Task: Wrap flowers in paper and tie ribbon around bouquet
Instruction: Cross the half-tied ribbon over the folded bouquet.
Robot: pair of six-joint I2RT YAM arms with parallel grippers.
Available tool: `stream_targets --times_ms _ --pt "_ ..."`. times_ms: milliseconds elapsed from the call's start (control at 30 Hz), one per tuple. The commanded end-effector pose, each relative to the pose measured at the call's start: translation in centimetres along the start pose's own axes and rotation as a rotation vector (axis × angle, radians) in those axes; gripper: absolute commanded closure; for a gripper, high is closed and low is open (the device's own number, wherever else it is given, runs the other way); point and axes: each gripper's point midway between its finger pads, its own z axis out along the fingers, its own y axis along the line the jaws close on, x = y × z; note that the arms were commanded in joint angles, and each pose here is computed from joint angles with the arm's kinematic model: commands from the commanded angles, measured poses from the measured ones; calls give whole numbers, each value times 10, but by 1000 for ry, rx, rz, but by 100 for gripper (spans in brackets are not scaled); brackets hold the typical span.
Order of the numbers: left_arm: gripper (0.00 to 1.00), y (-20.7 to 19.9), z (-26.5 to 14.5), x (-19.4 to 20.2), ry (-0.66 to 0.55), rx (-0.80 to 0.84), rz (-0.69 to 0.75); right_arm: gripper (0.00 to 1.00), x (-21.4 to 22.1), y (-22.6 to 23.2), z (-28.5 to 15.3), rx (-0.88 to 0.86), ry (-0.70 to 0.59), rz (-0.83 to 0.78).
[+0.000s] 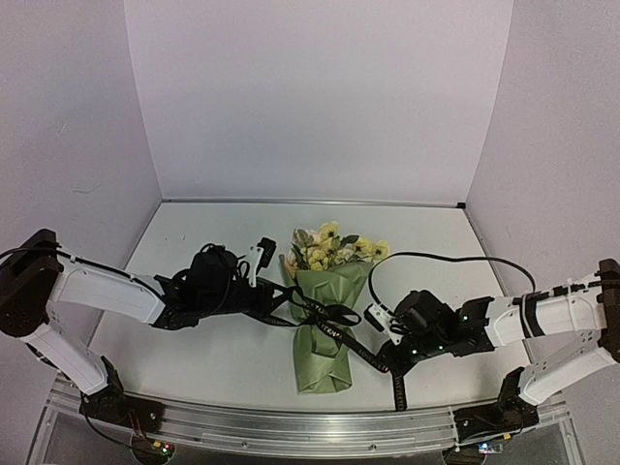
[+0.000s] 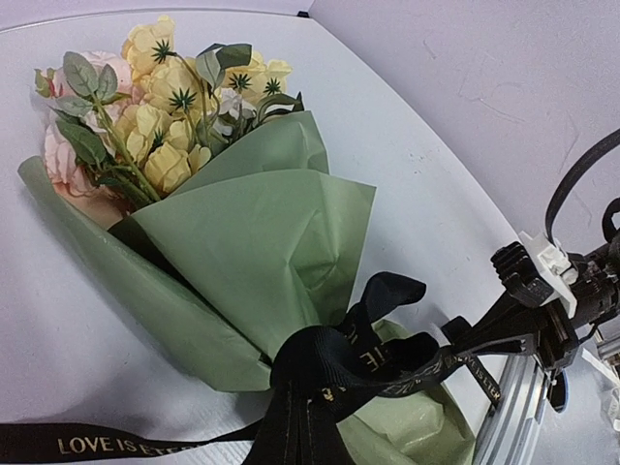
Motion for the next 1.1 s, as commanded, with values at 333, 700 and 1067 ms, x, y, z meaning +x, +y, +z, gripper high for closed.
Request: stream_targets --times_ms 333,700,1067 --pt "100 1 -18 2 -26 14 -39 96 -36 -5 -2 83 -68 -42" --pt "100 -4 -17 2 -23 41 -42 46 -63 8 -14 36 -135 -35" --pt "100 -6 -16 -2 -27 43 -36 35 -95 23 0 -27 -159 10"
